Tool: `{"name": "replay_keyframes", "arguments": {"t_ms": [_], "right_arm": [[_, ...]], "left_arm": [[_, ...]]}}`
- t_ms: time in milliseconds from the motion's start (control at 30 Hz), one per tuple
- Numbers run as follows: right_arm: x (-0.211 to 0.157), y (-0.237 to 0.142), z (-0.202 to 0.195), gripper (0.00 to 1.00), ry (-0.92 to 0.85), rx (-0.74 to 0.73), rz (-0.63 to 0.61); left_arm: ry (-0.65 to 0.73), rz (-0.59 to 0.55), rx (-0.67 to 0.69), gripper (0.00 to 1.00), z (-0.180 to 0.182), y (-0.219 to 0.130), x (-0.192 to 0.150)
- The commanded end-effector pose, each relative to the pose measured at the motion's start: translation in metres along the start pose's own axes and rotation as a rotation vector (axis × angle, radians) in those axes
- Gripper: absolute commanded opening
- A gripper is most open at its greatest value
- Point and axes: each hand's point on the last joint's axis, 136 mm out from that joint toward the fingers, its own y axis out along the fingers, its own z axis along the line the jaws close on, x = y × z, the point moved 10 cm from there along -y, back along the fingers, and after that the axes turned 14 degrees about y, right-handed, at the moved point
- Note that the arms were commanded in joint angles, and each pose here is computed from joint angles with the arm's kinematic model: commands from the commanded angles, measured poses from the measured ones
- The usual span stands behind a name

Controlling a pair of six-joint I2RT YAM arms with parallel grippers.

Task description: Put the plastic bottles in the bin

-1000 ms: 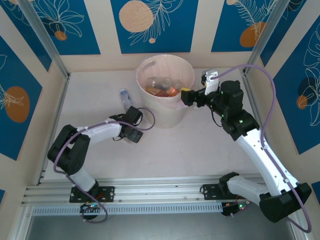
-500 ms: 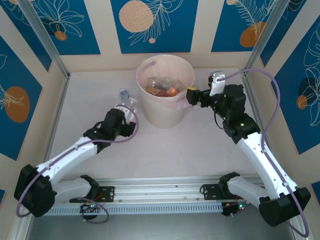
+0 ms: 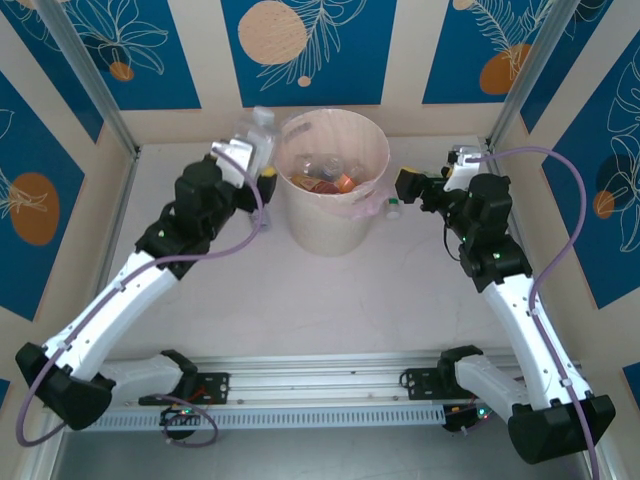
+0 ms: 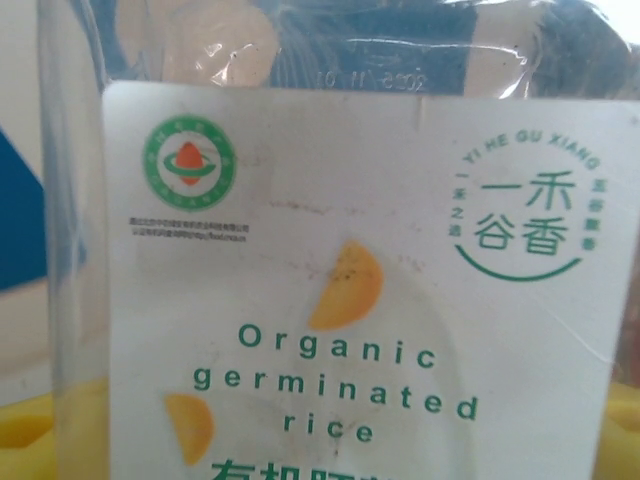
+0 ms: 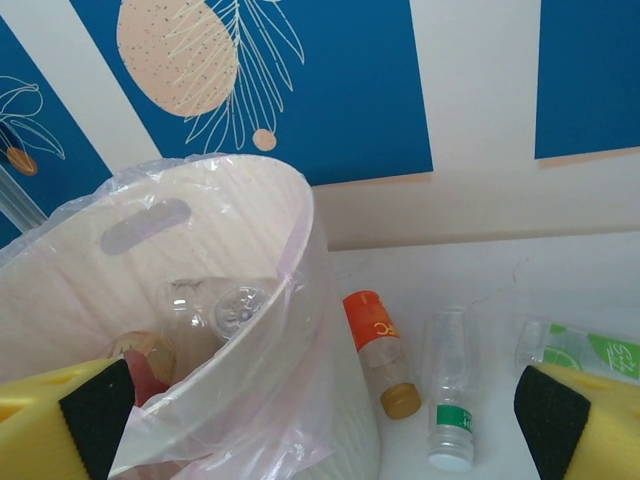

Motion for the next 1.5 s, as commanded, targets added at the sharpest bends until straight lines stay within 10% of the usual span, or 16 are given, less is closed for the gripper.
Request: {"name": "replay_keyframes", "arguments": {"t_ms": [0, 433, 600, 1133, 1467], "right_arm": [[-0.001, -0.007, -0.002, 1.00, 0.020, 0.004, -0.001], [-0.001, -0.018, -0.015, 1.00, 0.052, -0.047, -0.011], [0.001, -0.019, -0.019, 1.00, 0.061, -0.068, -0.011], [-0.005, -0.027, -0.027, 1.00, 0.073, -0.102, 0.001], [-0.008, -0.027, -0.036, 1.00, 0.102, -0.122, -0.007]], "left_arm": [[0.193, -0.007, -0.079, 0.00, -0.004, 0.016, 0.017], [1.023, 0.146, -0.161, 0.00, -0.014, 0.102, 0.050], [1.140, 0.172, -0.095, 0.25, -0.014, 0.113, 0.052], [1.291, 0.045, -0.053, 0.99, -0.049, 0.174, 0.079], [1.078, -0.154, -0.352, 1.00, -0.053, 0.127, 0.095]]}}
